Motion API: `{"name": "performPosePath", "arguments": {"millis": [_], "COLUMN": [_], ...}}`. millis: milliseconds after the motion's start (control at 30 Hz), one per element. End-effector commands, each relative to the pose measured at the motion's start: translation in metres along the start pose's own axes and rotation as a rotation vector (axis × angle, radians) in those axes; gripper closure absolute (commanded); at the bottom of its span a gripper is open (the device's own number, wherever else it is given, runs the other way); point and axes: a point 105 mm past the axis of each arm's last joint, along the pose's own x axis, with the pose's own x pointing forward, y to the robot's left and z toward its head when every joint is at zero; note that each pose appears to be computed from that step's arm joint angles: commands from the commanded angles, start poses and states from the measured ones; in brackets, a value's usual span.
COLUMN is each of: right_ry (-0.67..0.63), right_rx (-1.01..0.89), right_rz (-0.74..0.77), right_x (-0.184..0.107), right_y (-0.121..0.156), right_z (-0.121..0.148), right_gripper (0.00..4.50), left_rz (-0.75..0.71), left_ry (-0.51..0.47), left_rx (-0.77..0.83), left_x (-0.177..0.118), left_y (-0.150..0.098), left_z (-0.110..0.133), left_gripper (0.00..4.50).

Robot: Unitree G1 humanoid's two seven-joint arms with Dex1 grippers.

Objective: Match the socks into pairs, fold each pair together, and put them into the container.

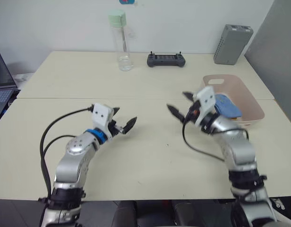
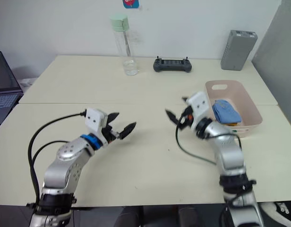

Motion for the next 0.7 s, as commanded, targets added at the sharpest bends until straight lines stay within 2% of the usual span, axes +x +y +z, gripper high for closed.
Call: {"name": "performPosePath", "arguments": {"millis": [33,167,300,433,700], "right_ry": [0.013,0.09,0.134,0.153,0.153], "right_rx": [-0.025,-0.019,0.005,0.007,0.021], "right_rz": [-0.054,-0.056,-0.097,-0.101,-0.087], "right_x": [-0.017,-0.032,-0.046,-0.049,-0.048], "right_y": [0.006,0.017,0.018,0.018,0.019], "right_z": [-0.008,-0.034,-0.048,-0.053,-0.054], "right_gripper": [0.04,0.04,0.04,0.04,0.04], "left_rz": [0.071,0.135,0.204,0.237,0.2], "left_ry": [-0.059,-0.017,0.037,0.064,0.084], "left_rx": [0.035,0.026,0.052,0.066,0.048], "left_x": [-0.018,-0.037,-0.052,-0.056,-0.051], "left_y": [0.006,0.011,0.02,0.023,0.013], "left_z": [0.008,-0.009,-0.022,-0.029,-0.031], "left_gripper": [0.0,0.0,0.0,0.0,0.0]}}
